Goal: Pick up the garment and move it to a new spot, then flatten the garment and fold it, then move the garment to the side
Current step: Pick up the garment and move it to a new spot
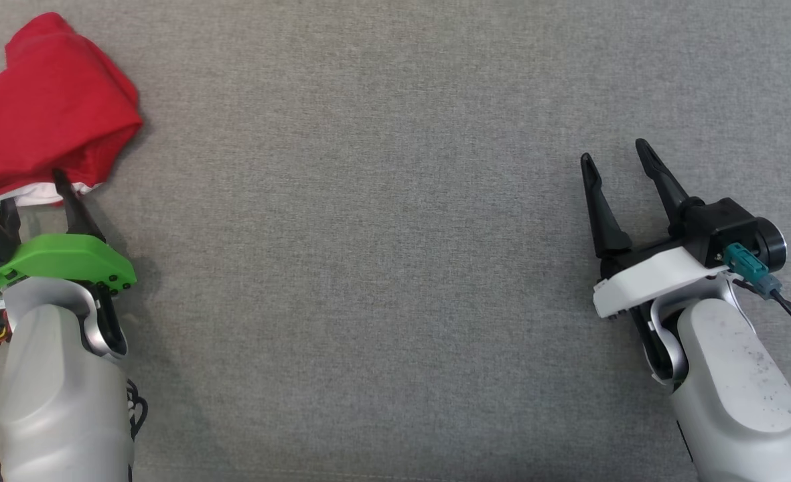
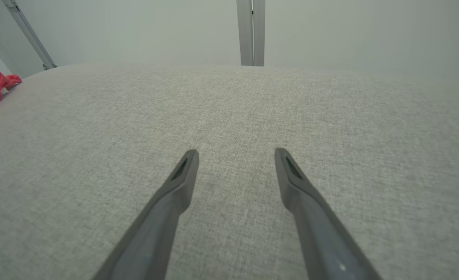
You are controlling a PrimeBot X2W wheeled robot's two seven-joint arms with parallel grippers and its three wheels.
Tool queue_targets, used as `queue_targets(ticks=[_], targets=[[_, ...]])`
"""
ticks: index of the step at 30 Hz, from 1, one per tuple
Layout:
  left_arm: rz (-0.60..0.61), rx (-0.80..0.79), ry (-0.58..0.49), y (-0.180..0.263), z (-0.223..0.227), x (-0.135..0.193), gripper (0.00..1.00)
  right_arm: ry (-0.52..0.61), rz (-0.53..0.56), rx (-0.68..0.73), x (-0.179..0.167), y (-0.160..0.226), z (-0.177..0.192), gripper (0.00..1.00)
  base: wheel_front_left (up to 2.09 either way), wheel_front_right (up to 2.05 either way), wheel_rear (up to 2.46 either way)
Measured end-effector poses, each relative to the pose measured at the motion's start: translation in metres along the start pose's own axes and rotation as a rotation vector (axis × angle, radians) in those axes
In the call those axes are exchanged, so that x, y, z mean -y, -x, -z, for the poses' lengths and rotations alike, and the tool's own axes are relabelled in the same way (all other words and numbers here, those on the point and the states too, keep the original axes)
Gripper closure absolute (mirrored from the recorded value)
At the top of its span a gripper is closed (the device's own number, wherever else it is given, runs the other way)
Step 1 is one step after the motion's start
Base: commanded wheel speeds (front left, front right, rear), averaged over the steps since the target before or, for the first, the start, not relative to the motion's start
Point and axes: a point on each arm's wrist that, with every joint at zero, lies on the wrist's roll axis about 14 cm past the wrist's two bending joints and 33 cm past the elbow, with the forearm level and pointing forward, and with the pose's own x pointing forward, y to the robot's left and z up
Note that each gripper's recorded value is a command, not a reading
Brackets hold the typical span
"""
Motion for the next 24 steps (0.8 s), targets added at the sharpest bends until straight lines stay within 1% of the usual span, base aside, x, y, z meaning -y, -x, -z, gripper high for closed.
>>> queue_targets(ticks=[1,2,4,8,13,17,20,24], targets=[[0.006,0.005,-0.008,-0.002,0.0,0.003,0.62,0.003,0.005,-0.004,0.002,0.0,0.002,0.0,0.0,0.0,0.0],[0.013,0.011,-0.015,-0.004,-0.001,0.006,1.0,0.006,0.01,-0.005,0.005,0.001,0.002,0.0,0.0,0.0,0.0],[0.03,0.037,-0.03,-0.007,-0.008,0.013,1.0,0.006,0.019,-0.007,0.008,0.001,0.002,0.0,0.0,0.0,0.0],[0.069,0.148,-0.047,-0.006,-0.044,0.024,1.0,-0.007,0.041,0.001,0.009,0.005,-0.003,0.0,0.0,0.0,0.0],[0.195,0.292,-0.103,0.006,-0.094,0.057,1.0,-0.048,0.064,0.028,0.005,0.012,-0.016,0.0,0.0,0.0,0.0],[0.318,0.393,-0.141,0.017,-0.129,0.098,1.0,-0.075,0.1,0.055,0.008,0.025,-0.029,0.0,0.0,0.0,0.0],[0.434,0.432,-0.151,0.026,-0.143,0.142,1.0,-0.087,0.146,0.048,0.018,0.042,-0.029,0.0,0.0,0.0,0.0],[0.639,0.451,-0.181,0.05,-0.144,0.216,1.0,-0.099,0.218,0.056,0.038,0.066,-0.035,0.0,0.0,0.0,0.0]])
